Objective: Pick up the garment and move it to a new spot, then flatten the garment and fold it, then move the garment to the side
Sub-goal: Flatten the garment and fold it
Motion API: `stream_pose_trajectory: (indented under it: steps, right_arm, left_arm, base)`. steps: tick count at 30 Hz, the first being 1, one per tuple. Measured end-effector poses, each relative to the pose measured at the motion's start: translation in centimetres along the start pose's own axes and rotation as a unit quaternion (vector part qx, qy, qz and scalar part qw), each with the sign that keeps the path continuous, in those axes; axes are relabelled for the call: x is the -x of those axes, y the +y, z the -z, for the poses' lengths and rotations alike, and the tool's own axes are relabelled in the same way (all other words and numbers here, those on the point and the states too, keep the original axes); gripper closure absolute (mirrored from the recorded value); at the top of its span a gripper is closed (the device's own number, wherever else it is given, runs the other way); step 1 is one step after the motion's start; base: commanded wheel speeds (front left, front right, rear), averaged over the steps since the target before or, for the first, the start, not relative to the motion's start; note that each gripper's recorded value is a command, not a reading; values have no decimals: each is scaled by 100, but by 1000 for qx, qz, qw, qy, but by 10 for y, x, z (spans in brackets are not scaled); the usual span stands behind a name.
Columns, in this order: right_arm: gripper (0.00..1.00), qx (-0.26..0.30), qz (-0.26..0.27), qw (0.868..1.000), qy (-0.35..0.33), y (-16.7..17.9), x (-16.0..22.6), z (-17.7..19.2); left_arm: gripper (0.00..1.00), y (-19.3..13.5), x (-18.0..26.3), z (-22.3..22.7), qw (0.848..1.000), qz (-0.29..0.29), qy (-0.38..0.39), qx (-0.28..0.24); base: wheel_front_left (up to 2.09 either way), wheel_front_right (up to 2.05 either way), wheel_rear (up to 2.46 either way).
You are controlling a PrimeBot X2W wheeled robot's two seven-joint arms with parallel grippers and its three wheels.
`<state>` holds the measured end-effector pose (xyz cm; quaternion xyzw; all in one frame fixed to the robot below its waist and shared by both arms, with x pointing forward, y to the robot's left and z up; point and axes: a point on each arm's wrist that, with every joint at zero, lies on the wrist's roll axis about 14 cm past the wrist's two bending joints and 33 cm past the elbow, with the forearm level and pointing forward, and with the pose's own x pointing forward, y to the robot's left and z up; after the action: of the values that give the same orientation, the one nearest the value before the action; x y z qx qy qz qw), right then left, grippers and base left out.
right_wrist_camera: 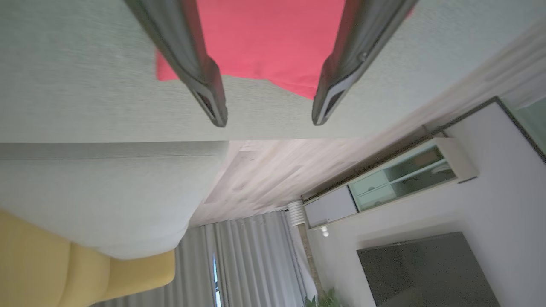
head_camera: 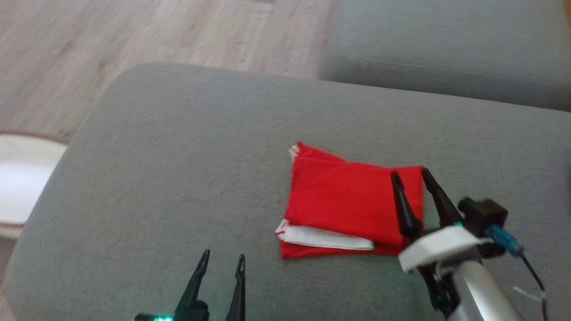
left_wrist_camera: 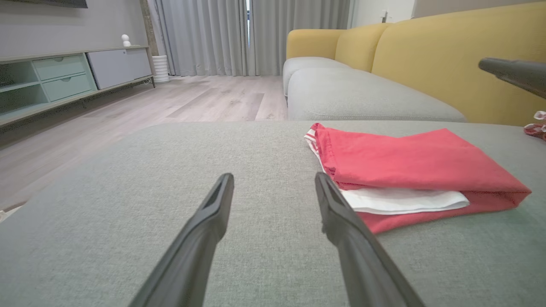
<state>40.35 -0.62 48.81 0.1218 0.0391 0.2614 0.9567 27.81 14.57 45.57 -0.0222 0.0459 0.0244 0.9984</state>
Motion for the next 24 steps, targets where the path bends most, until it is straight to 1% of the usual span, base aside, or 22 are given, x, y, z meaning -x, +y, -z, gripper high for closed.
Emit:
stream_pose_trajectory:
  steps: [1,2,6,8,10,13,17,24]
  right_arm:
    - [0,0,0,1000,0,0,0,0]
    - [0,11,13,1000,-4,-9,8,-2]
    - [0,29,64,997,-21,-39,43,-7]
    - [0,41,83,995,-35,-49,61,-15]
    - [0,43,103,993,-38,-57,80,-15]
    - [0,45,121,991,-18,-59,108,2]
    - [0,32,139,990,9,-58,135,24]
    - [0,24,144,989,-3,-53,141,21]
  left_arm:
    - [0,0,0,0,1000,0,0,0]
    - [0,-2,-1,0,1000,4,-1,1]
    - [0,-10,-6,-8,1000,15,-13,14]
    - [0,-12,-7,-16,999,20,-26,16]
    - [0,-13,-8,-24,999,22,-40,19]
    - [0,-15,-5,-30,998,25,-51,23]
    - [0,-22,4,-25,998,41,-45,25]
    - [0,-24,8,-17,998,49,-34,25]
  base:
    - [0,0,0]
    - [0,0,0]
    - [0,0,0]
    - [0,0,0]
    - [0,0,0]
    - [0,0,0]
    - [0,0,0]
    - [0,0,0]
